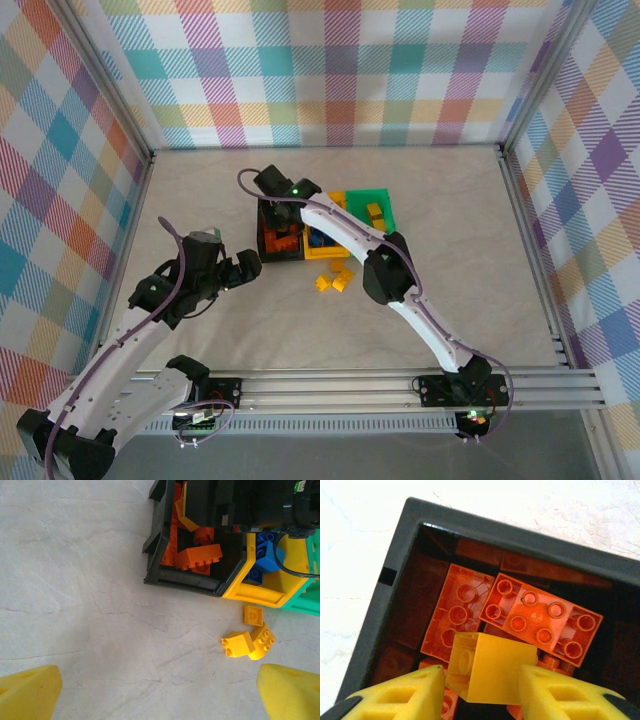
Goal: Sort the legos into containers by color
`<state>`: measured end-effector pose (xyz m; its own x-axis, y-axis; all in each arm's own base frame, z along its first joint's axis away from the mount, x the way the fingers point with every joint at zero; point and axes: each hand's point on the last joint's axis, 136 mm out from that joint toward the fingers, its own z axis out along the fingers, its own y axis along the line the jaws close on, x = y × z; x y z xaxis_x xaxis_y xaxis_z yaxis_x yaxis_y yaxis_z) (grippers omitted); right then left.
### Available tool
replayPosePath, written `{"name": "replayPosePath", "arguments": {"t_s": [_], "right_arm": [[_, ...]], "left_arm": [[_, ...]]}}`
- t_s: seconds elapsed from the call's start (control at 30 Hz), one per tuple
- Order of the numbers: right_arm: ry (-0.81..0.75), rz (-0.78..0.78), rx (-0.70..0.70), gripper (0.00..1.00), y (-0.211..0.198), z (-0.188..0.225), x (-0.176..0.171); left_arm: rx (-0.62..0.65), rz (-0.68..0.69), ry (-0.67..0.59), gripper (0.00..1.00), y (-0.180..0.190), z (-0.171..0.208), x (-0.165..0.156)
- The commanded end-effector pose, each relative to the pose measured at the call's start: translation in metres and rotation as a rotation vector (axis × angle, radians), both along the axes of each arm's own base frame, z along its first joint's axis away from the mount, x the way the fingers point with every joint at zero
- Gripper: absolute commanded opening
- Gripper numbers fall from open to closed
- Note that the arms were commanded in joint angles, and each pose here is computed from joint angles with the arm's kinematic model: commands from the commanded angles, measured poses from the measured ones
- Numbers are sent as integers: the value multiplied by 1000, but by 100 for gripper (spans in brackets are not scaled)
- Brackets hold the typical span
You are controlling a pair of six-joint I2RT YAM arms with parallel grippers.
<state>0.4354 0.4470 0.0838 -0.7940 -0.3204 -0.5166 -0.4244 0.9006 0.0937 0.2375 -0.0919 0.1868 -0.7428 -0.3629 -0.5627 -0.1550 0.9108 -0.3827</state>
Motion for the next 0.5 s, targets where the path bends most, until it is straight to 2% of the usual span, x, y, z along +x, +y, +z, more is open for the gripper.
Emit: {"name": "replayPosePath", "arguments": {"t_s": [0.0,0.47], "right_arm": [[10,5,-44,39,-5,-6,-4],[-22,-12,-67,19,-9,0,1]], "left_arm": [[8,5,9,100,5,-3,-2],[-2,8,8,100,5,-1,-3]]}}
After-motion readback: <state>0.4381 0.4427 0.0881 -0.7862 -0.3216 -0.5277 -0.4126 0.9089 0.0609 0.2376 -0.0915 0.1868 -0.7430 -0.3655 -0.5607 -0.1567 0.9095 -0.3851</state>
